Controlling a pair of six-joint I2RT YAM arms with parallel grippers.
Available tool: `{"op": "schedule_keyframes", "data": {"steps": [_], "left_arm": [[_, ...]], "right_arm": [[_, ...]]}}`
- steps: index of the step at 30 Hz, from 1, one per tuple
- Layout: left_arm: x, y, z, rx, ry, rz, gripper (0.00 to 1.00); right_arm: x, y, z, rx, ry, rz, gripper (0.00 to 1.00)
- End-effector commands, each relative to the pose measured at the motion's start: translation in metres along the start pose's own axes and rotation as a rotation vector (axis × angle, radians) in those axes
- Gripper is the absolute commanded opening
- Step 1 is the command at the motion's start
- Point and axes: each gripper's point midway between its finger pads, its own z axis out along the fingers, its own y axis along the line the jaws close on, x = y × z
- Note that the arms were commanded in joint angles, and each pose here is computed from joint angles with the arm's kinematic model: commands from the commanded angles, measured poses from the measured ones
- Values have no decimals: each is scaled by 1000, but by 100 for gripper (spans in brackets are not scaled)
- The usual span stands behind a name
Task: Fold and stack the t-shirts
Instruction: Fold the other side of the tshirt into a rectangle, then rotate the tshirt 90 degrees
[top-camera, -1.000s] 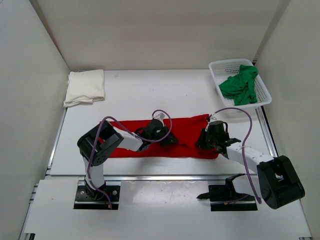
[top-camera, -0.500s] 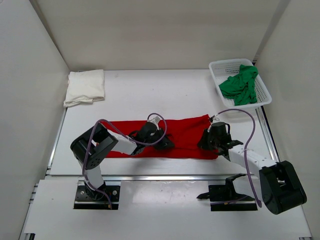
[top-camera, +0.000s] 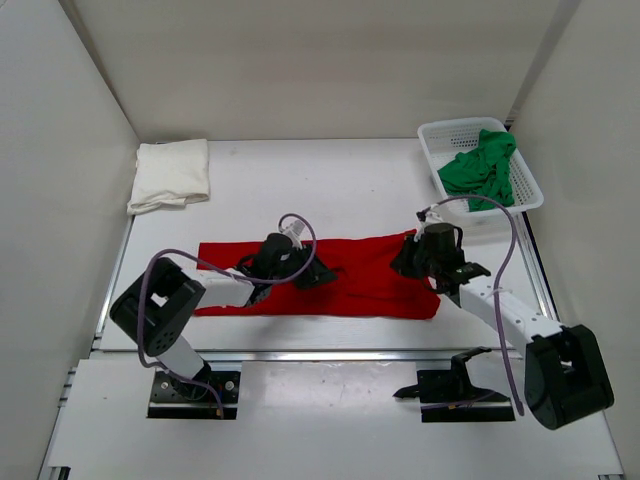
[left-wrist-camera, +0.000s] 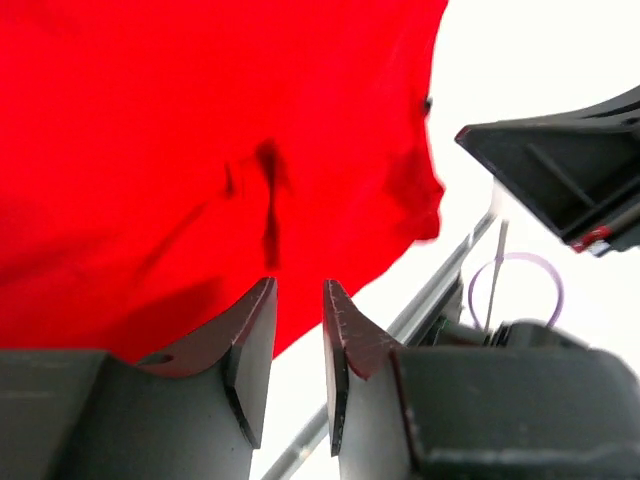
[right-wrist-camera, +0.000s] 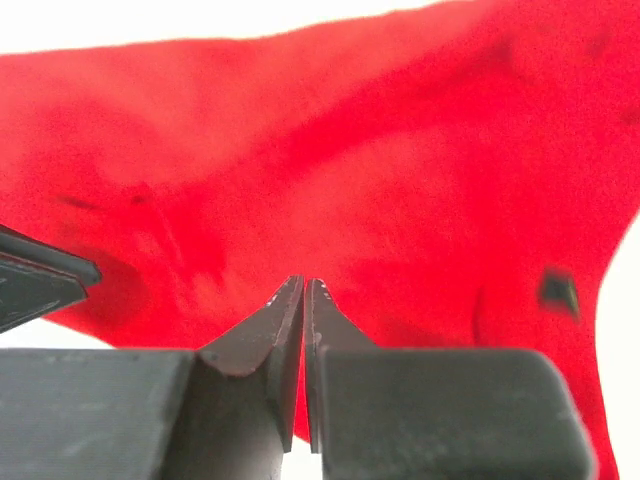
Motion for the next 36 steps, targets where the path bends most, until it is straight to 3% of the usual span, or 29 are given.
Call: {"op": "schedule_keyframes", "data": {"steps": [1,7,13,17,20,23,27,32,35,36], "left_arm": [[-45,-9,-12,26,-93,45,36],[-98,60,-29,-76,-206,-97,36],[-98,128,-54,-128,-270,-303,35],[-96,149,-70,-127,-322,-404,33],[-104,138,-76,-77,-339,-402,33],[-125,96,-81,-19,-355,-285,34],[-129,49,-83,-20,-362,-71,38],[-94,18,-71,21,-235,88,41],[-71,16,-69,49,-153,107,43],[-66,20,-69,40,-140,104,43]], "right_arm": [[-48,16,14,-63,-105,-8,3],[-79,-14,59,-67,-153,94,0],[-62,-67,81,65,-72,185,0],[-70,-67,72,85,-87,177,0],[-85,-45,65,65,-114,122,0],[-89,-16,49,42,-132,62,0],[-41,9,53,-16,-44,41,1],[-10,13,84,-20,97,51,0],[-28,16,115,-27,112,28,0],[-17,6,130,-10,174,42,0]]}}
